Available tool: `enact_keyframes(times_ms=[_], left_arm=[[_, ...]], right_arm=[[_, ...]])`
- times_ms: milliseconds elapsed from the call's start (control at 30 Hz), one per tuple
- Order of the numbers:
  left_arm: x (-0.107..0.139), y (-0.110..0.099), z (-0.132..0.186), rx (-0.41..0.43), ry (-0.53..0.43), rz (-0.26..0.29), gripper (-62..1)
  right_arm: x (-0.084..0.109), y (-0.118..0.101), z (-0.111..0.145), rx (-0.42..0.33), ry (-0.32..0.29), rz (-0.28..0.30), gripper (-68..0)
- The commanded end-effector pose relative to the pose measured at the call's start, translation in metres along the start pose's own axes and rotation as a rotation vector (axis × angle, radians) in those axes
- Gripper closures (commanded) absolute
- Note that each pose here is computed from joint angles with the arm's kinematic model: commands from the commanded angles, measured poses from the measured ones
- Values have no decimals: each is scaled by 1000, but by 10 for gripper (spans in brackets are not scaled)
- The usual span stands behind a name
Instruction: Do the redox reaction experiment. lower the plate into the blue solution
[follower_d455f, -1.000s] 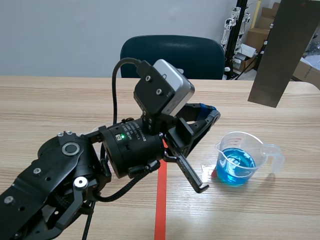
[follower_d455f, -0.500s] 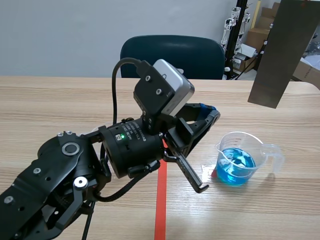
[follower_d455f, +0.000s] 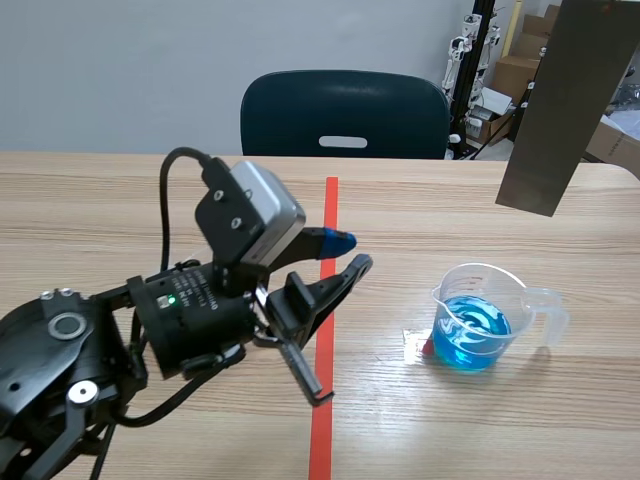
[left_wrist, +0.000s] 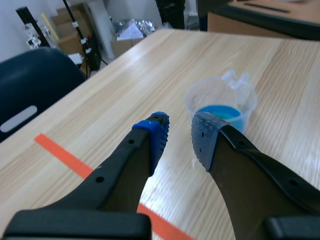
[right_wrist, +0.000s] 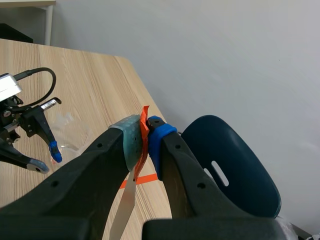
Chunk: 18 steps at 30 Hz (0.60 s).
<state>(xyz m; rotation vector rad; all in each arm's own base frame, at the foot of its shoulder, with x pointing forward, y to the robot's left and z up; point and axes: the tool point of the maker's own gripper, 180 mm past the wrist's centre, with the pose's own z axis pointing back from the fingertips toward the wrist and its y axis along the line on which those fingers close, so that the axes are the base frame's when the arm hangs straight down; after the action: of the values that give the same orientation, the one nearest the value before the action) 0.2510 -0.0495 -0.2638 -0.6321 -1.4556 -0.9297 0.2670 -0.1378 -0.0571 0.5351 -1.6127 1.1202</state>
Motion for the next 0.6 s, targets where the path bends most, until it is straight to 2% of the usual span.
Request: enact_keyframes(times_ms=[0,100,267,333,433,567], left_arm=[[13,-2,7,-2,-32,-14,-185],[9,-3,23,-5,1,-32,-197],[17,-8,52,-15,-16,-51,-335],[21,-9,65,-12,-27,-35,-385],[24,-9,80,-8,-34,-9,-423],[23,-9,101,-2,-30,17,-440]], right_arm=[[12,-2,-2,11,-30,20,-2],[10,-1,-2,12,-23,24,-2],[4,5,-3,28,-15,19,-2],[4,8,-3,39,-24,17,-2],[2,13,-4,55,-30,17,-2],[-1,16,-3,56,-38,9,-2]])
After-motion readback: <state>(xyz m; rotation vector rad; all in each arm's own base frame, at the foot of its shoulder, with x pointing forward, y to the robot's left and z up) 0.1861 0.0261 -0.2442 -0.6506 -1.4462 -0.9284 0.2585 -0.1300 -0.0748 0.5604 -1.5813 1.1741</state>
